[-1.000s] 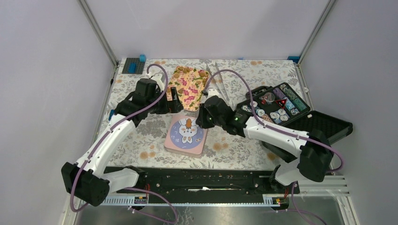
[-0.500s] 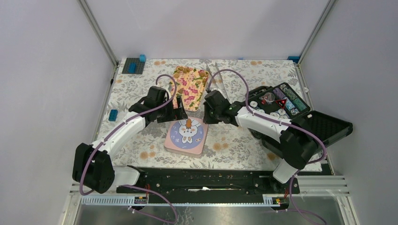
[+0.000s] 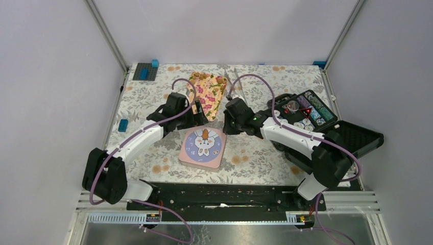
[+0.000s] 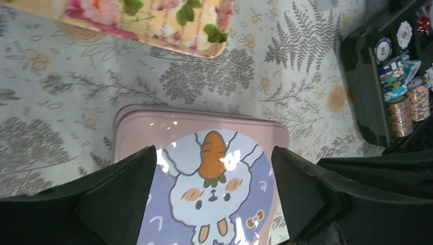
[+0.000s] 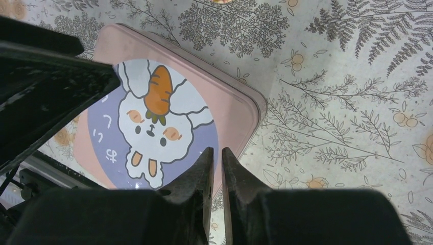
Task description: Pack the chocolate
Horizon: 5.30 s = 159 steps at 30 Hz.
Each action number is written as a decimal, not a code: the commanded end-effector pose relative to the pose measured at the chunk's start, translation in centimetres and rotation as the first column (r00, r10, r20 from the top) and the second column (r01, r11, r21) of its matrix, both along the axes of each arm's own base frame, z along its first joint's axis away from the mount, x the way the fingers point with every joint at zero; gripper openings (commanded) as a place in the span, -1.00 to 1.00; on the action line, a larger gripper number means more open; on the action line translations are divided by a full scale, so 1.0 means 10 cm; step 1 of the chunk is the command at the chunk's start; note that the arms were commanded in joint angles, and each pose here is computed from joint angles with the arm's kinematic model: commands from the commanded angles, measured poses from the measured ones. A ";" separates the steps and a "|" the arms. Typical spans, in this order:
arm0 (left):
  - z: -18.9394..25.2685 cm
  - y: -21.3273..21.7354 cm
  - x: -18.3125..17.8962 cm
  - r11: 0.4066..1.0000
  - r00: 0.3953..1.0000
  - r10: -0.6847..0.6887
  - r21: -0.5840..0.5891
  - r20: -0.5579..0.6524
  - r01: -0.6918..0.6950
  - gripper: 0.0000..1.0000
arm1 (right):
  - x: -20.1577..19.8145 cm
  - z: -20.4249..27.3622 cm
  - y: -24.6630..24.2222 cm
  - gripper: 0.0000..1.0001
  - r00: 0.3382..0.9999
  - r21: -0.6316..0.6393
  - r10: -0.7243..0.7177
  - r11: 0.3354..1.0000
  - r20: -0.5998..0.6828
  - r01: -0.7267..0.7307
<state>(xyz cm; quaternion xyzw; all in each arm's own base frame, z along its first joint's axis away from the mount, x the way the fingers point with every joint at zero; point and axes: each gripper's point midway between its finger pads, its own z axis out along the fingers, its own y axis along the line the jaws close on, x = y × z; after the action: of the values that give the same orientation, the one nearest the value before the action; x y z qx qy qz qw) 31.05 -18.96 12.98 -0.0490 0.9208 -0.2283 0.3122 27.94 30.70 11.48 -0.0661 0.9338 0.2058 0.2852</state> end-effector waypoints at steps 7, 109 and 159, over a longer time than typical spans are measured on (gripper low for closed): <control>-0.60 -0.21 0.07 0.999 0.998 0.004 -0.041 -0.065 -0.007 0.77 | -0.12 -0.09 -0.21 -0.64 1.000 -0.042 0.008 0.999 -0.004 -0.008; 0.32 -0.13 -0.40 0.996 0.995 -0.081 -0.038 0.049 0.083 0.97 | -0.32 0.57 0.33 -0.55 0.996 0.225 0.073 0.971 0.043 -0.080; 1.25 0.78 -0.07 0.957 0.927 0.214 0.123 0.307 -0.262 0.97 | 0.57 1.06 -1.18 0.99 0.860 -0.167 -0.316 0.898 0.400 0.407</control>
<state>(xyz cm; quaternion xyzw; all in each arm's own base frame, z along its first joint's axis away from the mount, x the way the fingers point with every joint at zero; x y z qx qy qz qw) 30.50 -17.10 24.42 -0.0647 0.8574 -0.2393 0.4510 30.35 26.48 16.93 -0.0387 0.9047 0.1261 0.4052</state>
